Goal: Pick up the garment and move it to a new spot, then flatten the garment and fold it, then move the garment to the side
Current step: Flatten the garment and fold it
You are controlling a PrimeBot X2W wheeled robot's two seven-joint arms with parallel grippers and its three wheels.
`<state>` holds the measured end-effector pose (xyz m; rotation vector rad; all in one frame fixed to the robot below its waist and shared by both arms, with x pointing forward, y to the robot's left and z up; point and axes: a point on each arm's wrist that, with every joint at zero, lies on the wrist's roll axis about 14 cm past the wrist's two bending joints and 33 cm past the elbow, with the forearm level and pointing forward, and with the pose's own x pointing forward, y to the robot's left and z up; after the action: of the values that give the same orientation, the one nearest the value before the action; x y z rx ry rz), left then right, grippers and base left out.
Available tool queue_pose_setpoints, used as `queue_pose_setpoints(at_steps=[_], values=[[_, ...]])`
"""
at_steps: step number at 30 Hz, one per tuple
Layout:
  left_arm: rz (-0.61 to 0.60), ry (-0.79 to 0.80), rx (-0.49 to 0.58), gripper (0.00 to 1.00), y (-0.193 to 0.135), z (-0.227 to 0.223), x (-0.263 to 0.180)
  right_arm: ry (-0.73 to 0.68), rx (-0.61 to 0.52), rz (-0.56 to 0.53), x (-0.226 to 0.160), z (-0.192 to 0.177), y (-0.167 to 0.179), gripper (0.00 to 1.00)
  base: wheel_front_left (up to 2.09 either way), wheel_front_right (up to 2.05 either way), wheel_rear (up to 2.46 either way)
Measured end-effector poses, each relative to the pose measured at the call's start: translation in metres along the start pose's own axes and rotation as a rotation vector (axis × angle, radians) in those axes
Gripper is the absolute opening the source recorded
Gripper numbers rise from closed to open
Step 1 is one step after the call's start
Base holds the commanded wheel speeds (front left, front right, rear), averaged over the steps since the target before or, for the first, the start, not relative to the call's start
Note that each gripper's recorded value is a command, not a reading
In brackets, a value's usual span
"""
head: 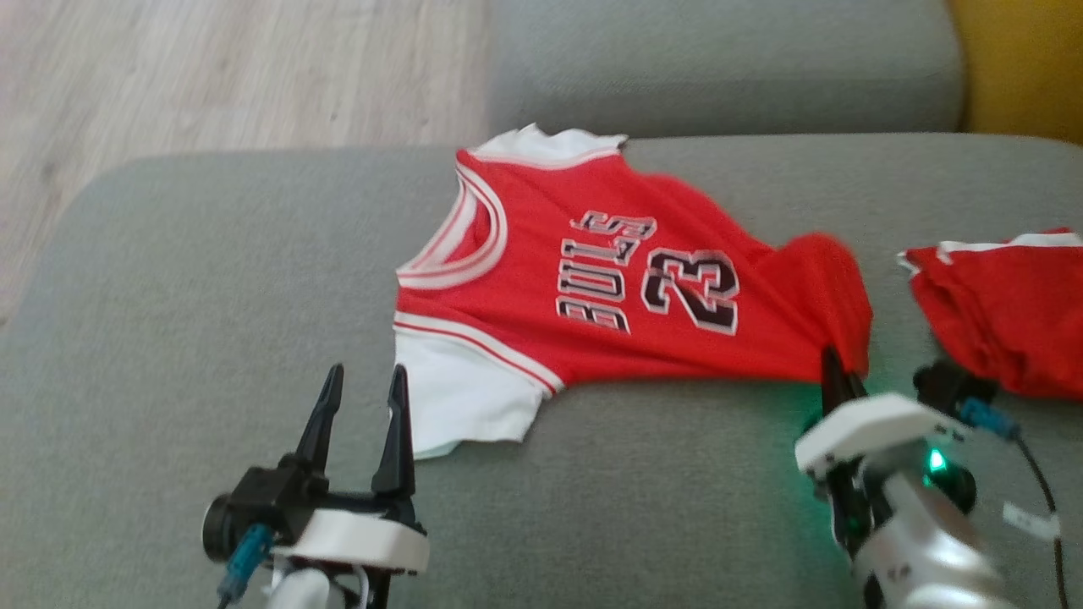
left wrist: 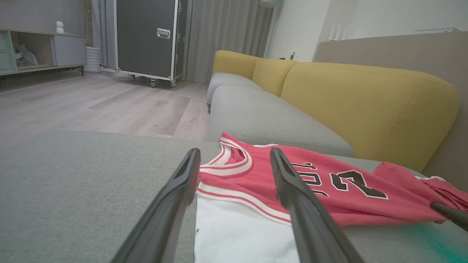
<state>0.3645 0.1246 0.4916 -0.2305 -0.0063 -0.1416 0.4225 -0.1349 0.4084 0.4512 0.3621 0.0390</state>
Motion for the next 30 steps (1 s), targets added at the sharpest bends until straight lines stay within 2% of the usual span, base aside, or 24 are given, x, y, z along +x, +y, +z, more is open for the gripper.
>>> queue_pose_setpoints(at_steps=[7, 12, 18, 24, 30], values=[[-0.036, -0.017, -0.012, 1.00, -0.015, 0.005, -0.003, -0.028, -0.048, -0.096, -0.029, -0.001, -0.039, 0.00, 0.00, 0.00, 0.00], [-0.032, -0.014, -0.021, 1.00, -0.016, 0.004, -0.004, -0.039, -0.130, -0.112, -0.029, 0.005, -0.048, 0.00, 0.00, 0.00, 0.00], [-0.009, 0.004, -0.028, 1.00, -0.009, -0.002, -0.006, -0.029, -0.280, -0.073, -0.010, 0.023, -0.034, 0.00, 0.00, 0.00, 0.00], [0.037, 0.014, -0.026, 1.00, 0.006, -0.005, -0.006, -0.015, -0.475, -0.007, 0.027, 0.060, 0.005, 0.00, 0.00, 0.00, 0.00], [0.070, 0.021, -0.020, 1.00, 0.021, -0.006, -0.004, 0.140, -0.627, 0.024, 0.055, 0.042, 0.028, 0.00, 0.00, 0.00, 0.00]])
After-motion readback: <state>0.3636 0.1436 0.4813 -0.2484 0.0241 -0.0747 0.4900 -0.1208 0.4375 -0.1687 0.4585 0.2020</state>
